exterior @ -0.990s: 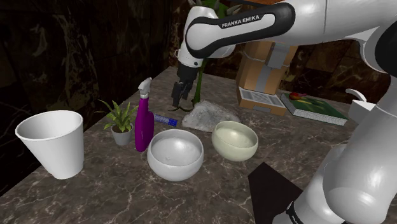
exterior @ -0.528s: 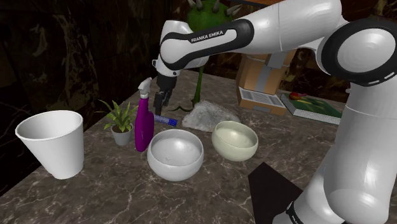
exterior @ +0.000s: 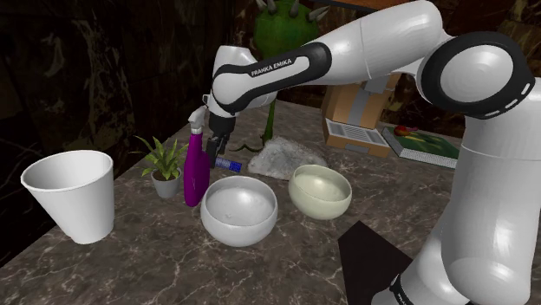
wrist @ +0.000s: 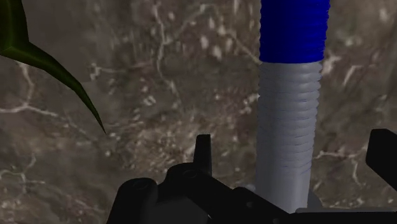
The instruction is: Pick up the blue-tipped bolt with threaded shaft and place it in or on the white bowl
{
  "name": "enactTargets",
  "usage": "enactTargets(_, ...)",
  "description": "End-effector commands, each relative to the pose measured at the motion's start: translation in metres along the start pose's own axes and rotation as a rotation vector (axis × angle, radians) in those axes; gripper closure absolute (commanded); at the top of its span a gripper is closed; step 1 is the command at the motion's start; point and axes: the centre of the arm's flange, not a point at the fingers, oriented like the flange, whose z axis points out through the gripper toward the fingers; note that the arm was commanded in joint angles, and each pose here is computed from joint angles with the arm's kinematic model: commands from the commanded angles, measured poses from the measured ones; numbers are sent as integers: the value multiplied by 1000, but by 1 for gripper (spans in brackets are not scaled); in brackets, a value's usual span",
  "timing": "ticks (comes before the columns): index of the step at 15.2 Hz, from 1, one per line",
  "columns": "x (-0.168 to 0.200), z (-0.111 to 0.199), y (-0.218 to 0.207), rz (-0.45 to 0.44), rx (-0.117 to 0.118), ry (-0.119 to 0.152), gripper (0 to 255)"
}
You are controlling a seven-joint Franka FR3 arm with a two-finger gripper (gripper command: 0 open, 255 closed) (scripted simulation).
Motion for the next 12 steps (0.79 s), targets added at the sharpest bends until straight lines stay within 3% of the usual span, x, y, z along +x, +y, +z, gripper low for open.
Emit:
enactTargets(1,0,4,0,0,0,1,0)
enactTargets(7,0,4,0,0,0,0,0)
enactTargets(8,0,4,0,0,0,0,255)
enactTargets(12,0,4,0,0,0,0,255)
